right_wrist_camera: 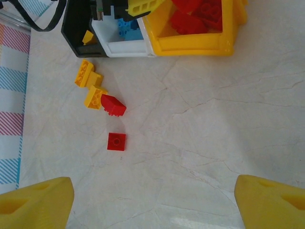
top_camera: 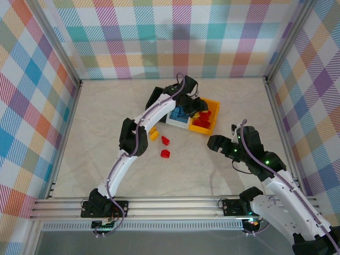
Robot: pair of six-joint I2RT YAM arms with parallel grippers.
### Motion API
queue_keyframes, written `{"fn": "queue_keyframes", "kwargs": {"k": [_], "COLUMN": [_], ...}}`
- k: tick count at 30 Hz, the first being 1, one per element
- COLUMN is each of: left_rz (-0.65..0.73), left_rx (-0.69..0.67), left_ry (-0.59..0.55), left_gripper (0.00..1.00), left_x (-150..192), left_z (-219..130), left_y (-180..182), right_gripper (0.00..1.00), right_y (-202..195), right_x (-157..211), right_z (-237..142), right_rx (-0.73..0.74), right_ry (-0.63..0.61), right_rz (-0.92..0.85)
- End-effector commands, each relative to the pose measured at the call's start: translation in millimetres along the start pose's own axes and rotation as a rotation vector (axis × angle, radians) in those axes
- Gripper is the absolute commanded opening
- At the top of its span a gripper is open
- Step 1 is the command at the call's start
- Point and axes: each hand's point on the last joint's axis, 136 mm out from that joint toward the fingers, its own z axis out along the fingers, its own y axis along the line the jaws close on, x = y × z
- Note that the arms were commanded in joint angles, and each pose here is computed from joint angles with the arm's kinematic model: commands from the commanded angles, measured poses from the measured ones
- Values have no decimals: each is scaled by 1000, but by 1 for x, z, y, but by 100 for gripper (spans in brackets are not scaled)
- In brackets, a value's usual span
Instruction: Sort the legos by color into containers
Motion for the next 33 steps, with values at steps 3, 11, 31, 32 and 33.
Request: {"fn": "queue_keyframes", "kwargs": {"k": [3,11,31,32,33], "left_rz": [0,1,149,124,97], "left_rx": [58,60,-250,-264,-277], "left_ry": [-2,-2,-135,-142,-147], "left_gripper": [52,53,53,53,53], "left_x": [0,0,26,32,39], "left_z": [-4,-4,-159,-170,-180], "left_y": [-21,-21,56,72,88], "right_gripper": [88,88,94,96,97], "right_y": [-10,-11,65,73,80], "right_x": [4,5,63,72,81], "right_z": [0,3,118,126,132], "right_rx": [30,34,-94,-125,-162], "right_ry": [1,9,523,554,578], "right_rz": [14,14,-522,-628,-735]}}
